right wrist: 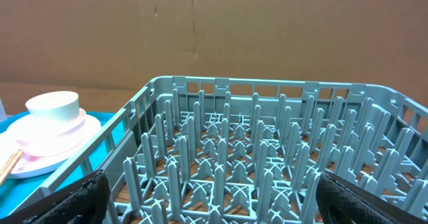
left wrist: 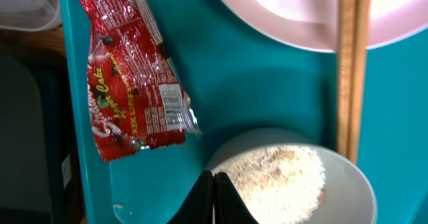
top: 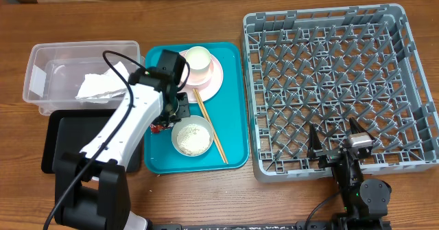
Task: Sort waste into correct bins and load items into the dishwasher
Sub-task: 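Move the left gripper to the red snack wrapper and grasp it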
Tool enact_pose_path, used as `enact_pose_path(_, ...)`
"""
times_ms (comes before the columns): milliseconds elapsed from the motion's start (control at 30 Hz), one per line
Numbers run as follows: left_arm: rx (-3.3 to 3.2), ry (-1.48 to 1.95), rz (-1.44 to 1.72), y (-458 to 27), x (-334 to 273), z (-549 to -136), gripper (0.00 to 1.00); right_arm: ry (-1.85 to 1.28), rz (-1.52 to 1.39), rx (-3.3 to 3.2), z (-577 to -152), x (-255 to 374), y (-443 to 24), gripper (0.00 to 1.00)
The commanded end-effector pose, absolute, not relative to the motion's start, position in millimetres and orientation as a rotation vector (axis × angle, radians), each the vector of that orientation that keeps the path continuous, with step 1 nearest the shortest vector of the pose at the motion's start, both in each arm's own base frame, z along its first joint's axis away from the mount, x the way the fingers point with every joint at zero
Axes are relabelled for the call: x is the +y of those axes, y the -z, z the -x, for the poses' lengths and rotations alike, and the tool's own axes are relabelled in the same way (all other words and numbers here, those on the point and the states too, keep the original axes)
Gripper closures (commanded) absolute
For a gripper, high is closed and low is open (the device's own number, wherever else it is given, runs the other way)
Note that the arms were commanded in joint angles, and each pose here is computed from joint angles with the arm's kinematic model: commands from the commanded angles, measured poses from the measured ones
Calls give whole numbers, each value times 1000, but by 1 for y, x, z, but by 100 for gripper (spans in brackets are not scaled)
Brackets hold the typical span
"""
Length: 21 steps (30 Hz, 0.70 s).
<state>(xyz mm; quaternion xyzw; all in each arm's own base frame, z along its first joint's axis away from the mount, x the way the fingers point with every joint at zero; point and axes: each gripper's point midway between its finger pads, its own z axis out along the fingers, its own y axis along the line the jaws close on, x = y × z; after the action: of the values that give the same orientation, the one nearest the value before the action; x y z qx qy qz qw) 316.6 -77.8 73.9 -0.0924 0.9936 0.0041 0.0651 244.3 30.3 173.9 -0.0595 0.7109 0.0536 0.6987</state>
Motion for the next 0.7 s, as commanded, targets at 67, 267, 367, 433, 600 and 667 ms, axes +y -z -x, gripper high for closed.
enact_pose_path(67,2919,-144,415,-63,-61,-321,86,-118,137,1580,-244,30,-172,0)
enact_pose_path(267,2879,-166,421,-58,-57,-328,72,-118,137,1580,-244,30,-172,0)
enact_pose_path(367,2872,-175,429,-56,-56,-330,70,-118,137,1580,-244,30,-172,0)
enact_pose_path(433,2861,-196,449,-54,-54,-332,69,-118,137,1580,-244,30,-172,0)
enact_pose_path(600,2877,-208,453,-42,-55,-334,68,-118,137,1580,-244,30,-172,0)
enact_pose_path(667,2889,-219,455,-35,-54,-334,68,-118,137,1580,-244,30,-172,0)
